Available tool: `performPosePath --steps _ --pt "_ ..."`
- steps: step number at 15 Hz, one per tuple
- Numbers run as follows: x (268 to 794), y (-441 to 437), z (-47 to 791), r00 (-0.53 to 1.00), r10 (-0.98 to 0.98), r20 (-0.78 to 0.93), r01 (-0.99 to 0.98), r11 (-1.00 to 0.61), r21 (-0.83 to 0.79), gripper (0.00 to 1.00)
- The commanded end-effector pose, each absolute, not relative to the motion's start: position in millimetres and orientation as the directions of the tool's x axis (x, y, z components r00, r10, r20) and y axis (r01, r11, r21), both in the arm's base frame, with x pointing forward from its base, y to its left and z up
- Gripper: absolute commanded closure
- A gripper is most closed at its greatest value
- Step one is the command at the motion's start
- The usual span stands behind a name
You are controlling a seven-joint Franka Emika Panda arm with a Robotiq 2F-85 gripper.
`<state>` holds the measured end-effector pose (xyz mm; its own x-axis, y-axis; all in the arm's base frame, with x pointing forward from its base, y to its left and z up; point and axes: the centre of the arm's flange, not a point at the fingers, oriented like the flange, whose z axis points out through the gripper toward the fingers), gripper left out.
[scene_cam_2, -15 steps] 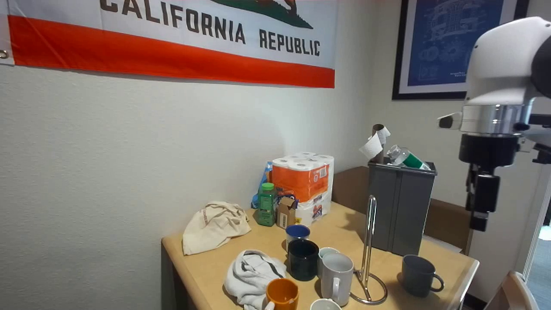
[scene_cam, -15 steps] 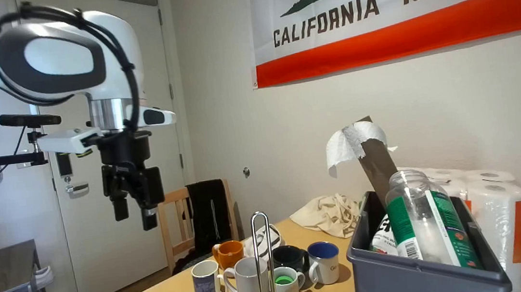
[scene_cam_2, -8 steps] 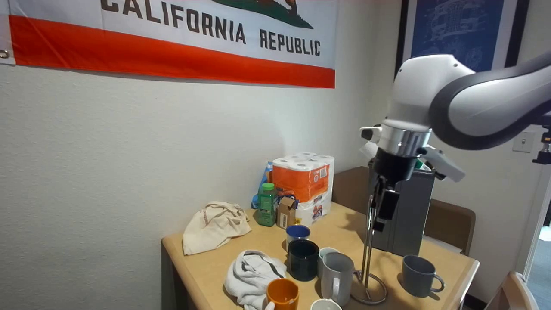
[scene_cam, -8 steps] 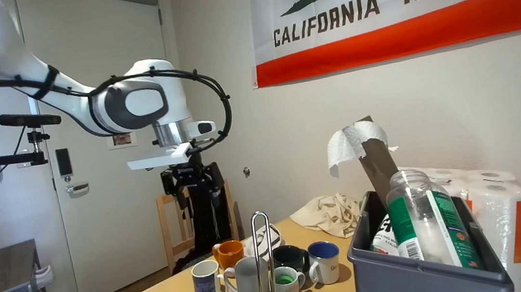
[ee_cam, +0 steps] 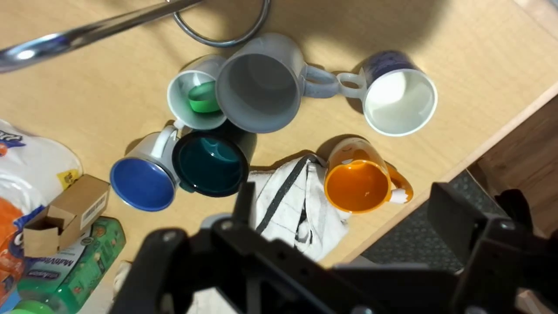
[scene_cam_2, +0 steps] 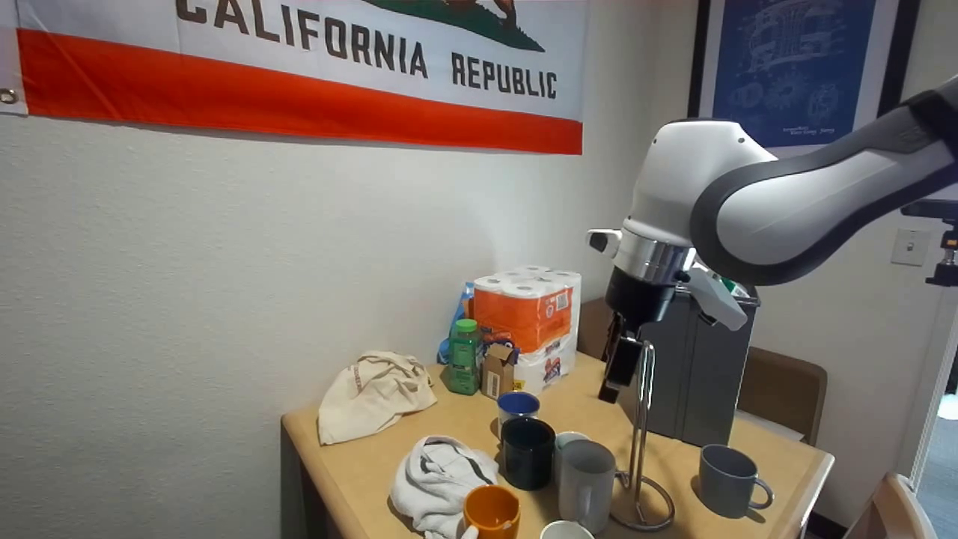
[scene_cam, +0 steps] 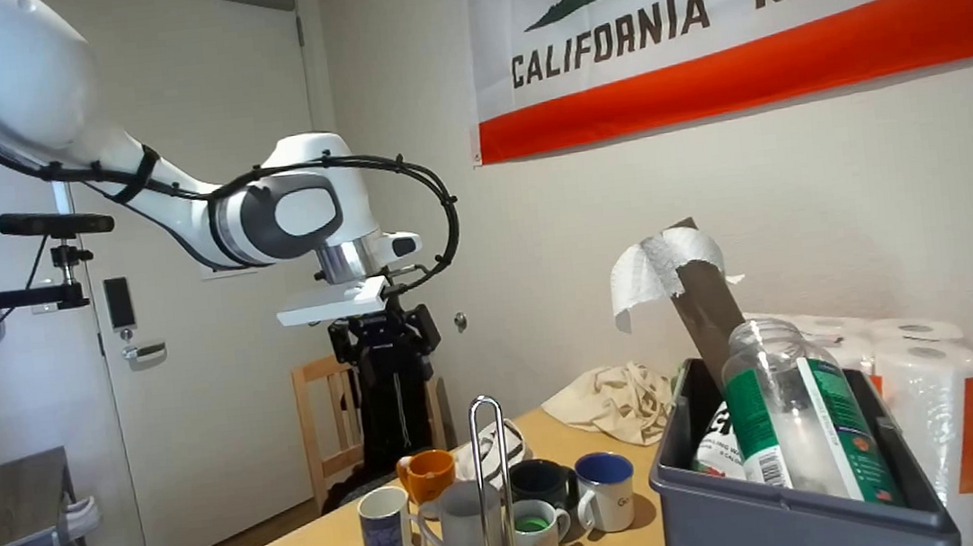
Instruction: Use the towel to wipe in the white mug
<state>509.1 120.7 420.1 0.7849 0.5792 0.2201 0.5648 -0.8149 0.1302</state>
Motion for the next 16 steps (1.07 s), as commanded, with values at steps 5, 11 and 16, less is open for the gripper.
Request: performPosePath --steps 5,11,16 --pt "564.5 153.0 362.1 0.681 0.668 0.3 0.663 -0.736 0.134 0.0" --pt "624.5 200.4 293.7 0.562 0.723 0.402 0.737 -0.659 0.154 0.0" --pt "657.6 227.8 252.4 0.507 0.736 0.448 0.742 -0.637 0.207 0.0"
